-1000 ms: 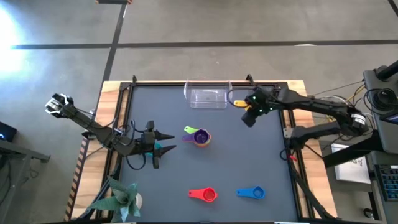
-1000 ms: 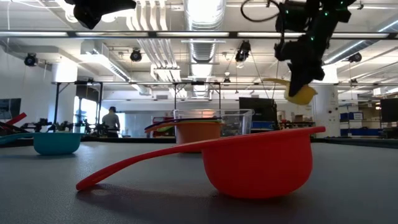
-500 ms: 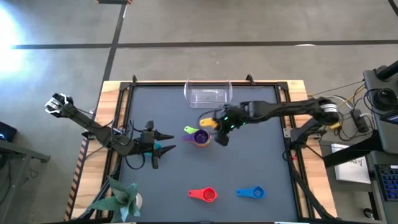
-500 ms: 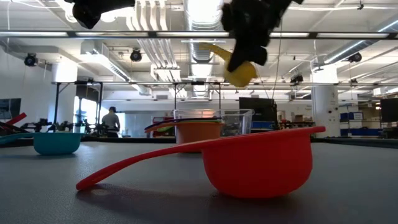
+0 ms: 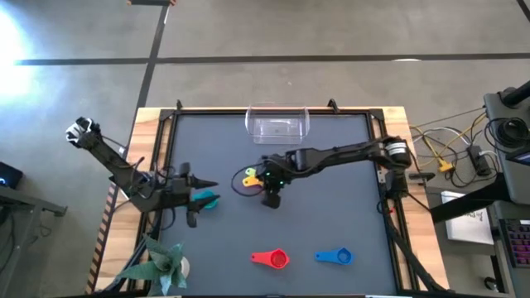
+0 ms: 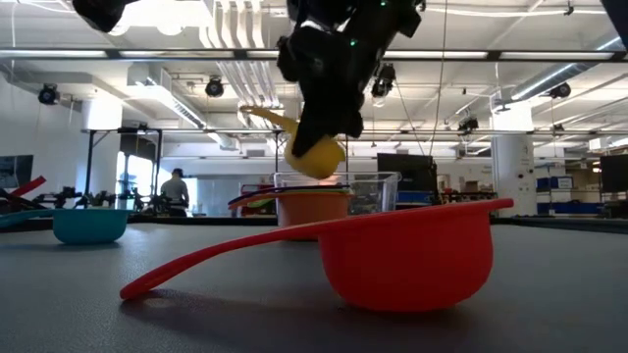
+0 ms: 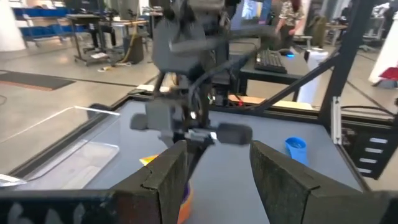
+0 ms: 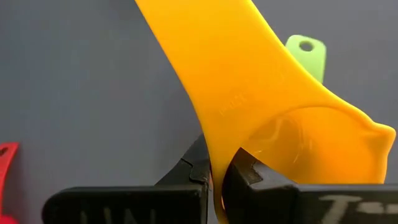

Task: Nest measuring cups in basket
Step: Stack the yellow measuring cup on top of the purple measuring cup, then stack the light blue measuring cup on top of the yellow measuring cup

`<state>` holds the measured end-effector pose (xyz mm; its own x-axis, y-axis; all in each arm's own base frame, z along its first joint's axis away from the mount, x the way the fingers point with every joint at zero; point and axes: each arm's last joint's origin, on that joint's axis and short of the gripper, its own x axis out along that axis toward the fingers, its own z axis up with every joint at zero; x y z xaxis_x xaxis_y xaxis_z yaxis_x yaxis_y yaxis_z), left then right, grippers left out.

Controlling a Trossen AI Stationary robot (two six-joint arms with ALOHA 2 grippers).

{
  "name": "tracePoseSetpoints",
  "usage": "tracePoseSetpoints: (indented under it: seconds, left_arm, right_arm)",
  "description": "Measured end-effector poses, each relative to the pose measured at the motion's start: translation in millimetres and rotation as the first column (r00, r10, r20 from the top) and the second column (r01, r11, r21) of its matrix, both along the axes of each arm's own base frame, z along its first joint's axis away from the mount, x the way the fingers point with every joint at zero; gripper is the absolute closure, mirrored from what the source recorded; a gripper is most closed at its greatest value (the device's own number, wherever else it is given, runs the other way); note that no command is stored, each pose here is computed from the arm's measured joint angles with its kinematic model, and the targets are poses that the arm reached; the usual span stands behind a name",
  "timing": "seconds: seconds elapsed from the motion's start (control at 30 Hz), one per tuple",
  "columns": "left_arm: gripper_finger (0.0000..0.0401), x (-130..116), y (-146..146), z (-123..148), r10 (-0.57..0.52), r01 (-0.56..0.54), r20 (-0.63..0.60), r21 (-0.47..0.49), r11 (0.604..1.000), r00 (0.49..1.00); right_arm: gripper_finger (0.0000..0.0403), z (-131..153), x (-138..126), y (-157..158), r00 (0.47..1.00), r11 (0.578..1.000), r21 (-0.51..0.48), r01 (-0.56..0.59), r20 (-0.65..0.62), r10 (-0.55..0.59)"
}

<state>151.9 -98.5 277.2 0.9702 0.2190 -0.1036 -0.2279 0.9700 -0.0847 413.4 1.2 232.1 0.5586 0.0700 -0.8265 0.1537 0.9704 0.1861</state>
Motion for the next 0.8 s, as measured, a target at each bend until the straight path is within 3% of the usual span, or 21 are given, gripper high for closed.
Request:
tracePoseSetpoints:
  seconds: [0.4, 0.8]
  left_arm:
    - [0.0241, -4.9, 2.3, 0.0, 0.014, -0.014, 0.012, 0.001, 1.000, 1.000]
    - [0.0241, -4.6, 1.9, -1.0, 0.014, -0.014, 0.006, 0.005, 1.000, 1.000]
  right_arm:
    - [0.0365, -20.7, 9.9, -7.2, 0.996, 0.998, 0.032, 0.055, -0.068, -0.053]
    - [0.0249, 1.2, 1.6, -9.9, 0.998, 1.000, 0.010, 0.027, -0.052, -0.026]
